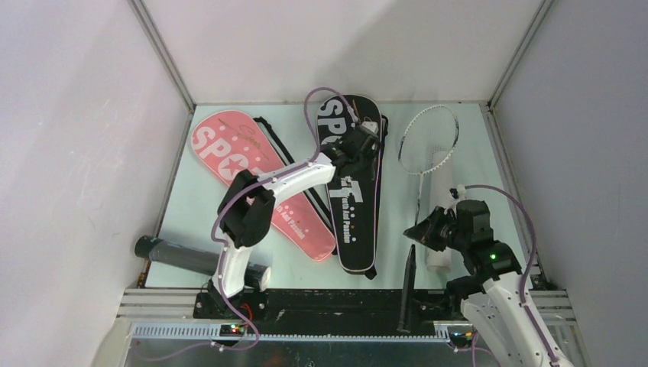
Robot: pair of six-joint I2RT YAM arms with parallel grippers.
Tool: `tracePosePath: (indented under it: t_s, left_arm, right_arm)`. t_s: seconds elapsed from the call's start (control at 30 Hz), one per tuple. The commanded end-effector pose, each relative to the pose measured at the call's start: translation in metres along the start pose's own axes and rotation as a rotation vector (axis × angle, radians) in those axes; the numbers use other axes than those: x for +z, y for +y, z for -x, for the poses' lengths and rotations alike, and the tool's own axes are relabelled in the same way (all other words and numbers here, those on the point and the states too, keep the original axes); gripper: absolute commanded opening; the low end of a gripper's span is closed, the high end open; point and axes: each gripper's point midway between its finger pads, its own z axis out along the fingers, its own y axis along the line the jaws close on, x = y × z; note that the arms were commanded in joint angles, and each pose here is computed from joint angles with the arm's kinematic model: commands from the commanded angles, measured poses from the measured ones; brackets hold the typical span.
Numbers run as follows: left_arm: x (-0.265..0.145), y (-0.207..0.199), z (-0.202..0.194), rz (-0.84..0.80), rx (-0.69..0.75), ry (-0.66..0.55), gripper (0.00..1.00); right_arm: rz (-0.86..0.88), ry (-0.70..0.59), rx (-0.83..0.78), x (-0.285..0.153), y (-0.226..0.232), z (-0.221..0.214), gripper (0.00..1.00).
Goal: Pack up the badminton gear
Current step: Open the racket bag at the center of the board.
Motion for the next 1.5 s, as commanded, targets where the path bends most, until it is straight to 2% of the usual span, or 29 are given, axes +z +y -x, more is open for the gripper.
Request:
tracePosePath:
  t_s: [0.0, 0.17, 0.33, 0.47, 0.6, 0.67, 0.73, 0.77, 0.83, 0.9, 1.13, 1.47]
  left_arm:
    - [-0.005, -0.024, -0.020, 0.021, -0.004, 0.018, 0.34]
    - [-0.001, -0.027, -0.051, 0.046, 0.004, 0.054, 0.43]
    - [0.018, -0.032, -0.063, 0.068, 0.021, 0.072, 0.52]
    - [0.031, -0.031, -0.072, 0.100, 0.026, 0.109, 0.54]
    - [0.037, -0.011, -0.114, 0.176, 0.017, 0.190, 0.53]
    - [0.038, -0.003, -0.129, 0.204, 0.023, 0.209, 0.48]
    - [0.040, 0.001, -0.134, 0.217, 0.037, 0.210, 0.35]
    - [0.041, 0.002, -0.135, 0.222, 0.049, 0.214, 0.20]
    - [0.039, 0.000, -0.126, 0.230, 0.070, 0.200, 0.04]
    - [0.033, -0.006, -0.110, 0.221, 0.093, 0.164, 0.01]
    - [-0.020, -0.031, -0.036, 0.142, 0.113, -0.009, 0.00]
    - [-0.051, -0.036, -0.027, 0.087, 0.068, -0.042, 0.00]
  right_arm:
    - [0.019, -0.066, -0.041, -0.011, 0.010, 0.012, 0.00]
    - [-0.018, -0.119, -0.038, -0.018, 0.005, 0.018, 0.00]
    - [-0.004, -0.174, -0.046, -0.026, 0.009, 0.025, 0.00]
    - [-0.003, -0.176, -0.054, -0.028, 0.009, 0.025, 0.00]
    - [0.007, -0.183, -0.055, -0.029, 0.011, 0.025, 0.00]
    - [0.007, -0.183, -0.054, -0.030, 0.011, 0.025, 0.00]
    - [-0.004, -0.185, -0.054, -0.030, 0.008, 0.024, 0.00]
    - [-0.009, -0.188, -0.054, -0.030, 0.007, 0.025, 0.00]
    - [-0.009, -0.189, -0.056, -0.030, 0.007, 0.025, 0.00]
    - [-0.002, -0.184, -0.056, -0.030, 0.009, 0.024, 0.00]
    - [0.031, -0.158, -0.054, -0.026, 0.014, 0.021, 0.00]
    - [0.093, 0.065, -0.014, -0.004, 0.014, -0.018, 0.00]
